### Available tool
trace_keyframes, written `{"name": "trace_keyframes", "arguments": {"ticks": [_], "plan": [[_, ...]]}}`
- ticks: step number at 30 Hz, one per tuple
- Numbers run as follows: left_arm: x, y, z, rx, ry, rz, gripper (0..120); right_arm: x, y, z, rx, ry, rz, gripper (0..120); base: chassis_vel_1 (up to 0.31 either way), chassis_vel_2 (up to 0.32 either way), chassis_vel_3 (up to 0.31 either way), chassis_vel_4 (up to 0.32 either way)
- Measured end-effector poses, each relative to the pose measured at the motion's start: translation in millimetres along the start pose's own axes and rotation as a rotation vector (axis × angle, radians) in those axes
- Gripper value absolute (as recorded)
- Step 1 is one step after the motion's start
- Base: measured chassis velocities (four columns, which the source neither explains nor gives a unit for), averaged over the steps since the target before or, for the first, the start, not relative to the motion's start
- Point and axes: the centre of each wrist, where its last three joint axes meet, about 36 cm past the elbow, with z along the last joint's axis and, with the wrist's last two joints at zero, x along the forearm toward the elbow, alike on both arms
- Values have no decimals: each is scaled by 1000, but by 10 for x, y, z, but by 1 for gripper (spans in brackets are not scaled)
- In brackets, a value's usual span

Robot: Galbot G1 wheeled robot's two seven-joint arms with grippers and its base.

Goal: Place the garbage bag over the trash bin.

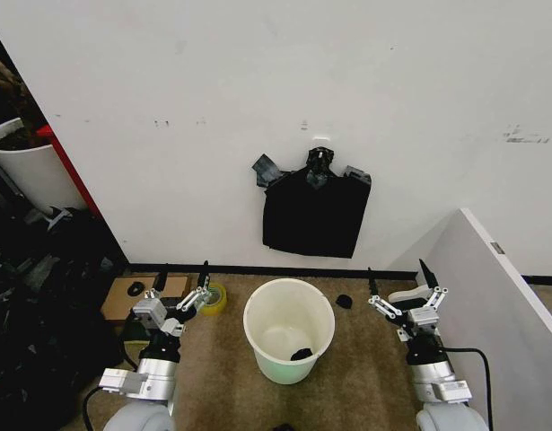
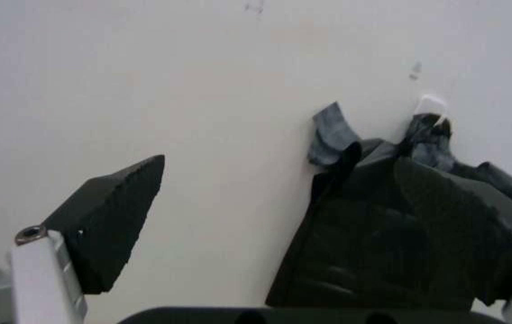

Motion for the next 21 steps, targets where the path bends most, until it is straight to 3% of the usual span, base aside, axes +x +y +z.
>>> {"name": "trace_keyframes", "arguments": {"ticks": [16, 18, 21], "plan": [[92, -38, 66, -46, -5, -6, 100, -153, 54, 48, -45, -11, -15, 100, 0, 0, 0, 0], [108, -41, 89, -54, -7, -11, 100, -233, 57, 90, -99, 7, -3, 100, 0, 0, 0, 0], [223, -47, 109, -69, 4, -18, 100, -488, 48, 136, -301, 44, -4, 100, 0, 0, 0, 0]]}}
